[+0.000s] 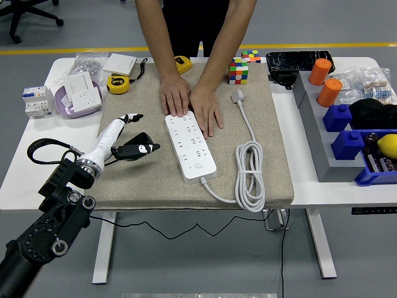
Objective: Pick up the plug,place it near the board,insert it into the board,press the button
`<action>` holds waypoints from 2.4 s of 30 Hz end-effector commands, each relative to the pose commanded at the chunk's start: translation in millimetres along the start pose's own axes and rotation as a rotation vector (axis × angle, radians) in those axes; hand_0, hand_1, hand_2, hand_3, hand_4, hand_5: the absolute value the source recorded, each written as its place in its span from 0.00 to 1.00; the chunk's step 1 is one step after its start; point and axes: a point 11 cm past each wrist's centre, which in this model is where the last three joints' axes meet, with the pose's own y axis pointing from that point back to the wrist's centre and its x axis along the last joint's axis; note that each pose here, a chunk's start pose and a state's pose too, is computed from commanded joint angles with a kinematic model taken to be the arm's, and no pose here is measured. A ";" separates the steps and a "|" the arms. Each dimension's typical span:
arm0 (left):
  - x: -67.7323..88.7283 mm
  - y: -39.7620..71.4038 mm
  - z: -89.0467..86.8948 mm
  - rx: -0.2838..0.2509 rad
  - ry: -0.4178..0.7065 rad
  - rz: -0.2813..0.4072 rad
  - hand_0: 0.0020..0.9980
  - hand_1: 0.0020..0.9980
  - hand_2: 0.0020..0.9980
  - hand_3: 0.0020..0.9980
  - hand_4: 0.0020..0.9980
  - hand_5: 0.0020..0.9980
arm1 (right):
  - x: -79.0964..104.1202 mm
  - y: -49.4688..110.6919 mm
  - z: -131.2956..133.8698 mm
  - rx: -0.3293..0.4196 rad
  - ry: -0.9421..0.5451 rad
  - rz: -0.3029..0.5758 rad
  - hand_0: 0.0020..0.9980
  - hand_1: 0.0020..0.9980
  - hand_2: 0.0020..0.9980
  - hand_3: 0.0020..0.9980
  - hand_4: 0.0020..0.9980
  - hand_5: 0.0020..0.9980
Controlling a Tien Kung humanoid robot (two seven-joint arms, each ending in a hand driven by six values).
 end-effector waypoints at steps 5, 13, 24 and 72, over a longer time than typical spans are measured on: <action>-3.7 -3.0 -4.8 0.015 -0.035 0.007 0.91 0.91 0.86 0.84 1.00 0.37 | 0.5 0.0 -0.2 0.000 0.000 0.001 0.96 0.90 0.85 0.85 1.00 0.96; -7.3 -5.5 -17.0 0.046 -0.115 0.029 0.75 0.74 0.71 0.71 1.00 0.34 | 1.5 0.0 -0.2 -0.001 -0.002 0.003 0.95 0.90 0.85 0.85 1.00 0.96; -6.2 -6.5 -19.2 0.053 -0.188 0.066 0.68 0.67 0.64 0.62 1.00 0.30 | 2.3 0.0 -1.3 0.002 -0.002 0.004 0.95 0.90 0.85 0.85 1.00 0.96; 8.6 -16.7 10.4 -0.047 -0.273 0.108 0.47 0.47 0.41 0.43 0.64 0.23 | 3.6 0.2 -0.1 0.000 -0.002 0.005 0.95 0.90 0.85 0.85 1.00 0.95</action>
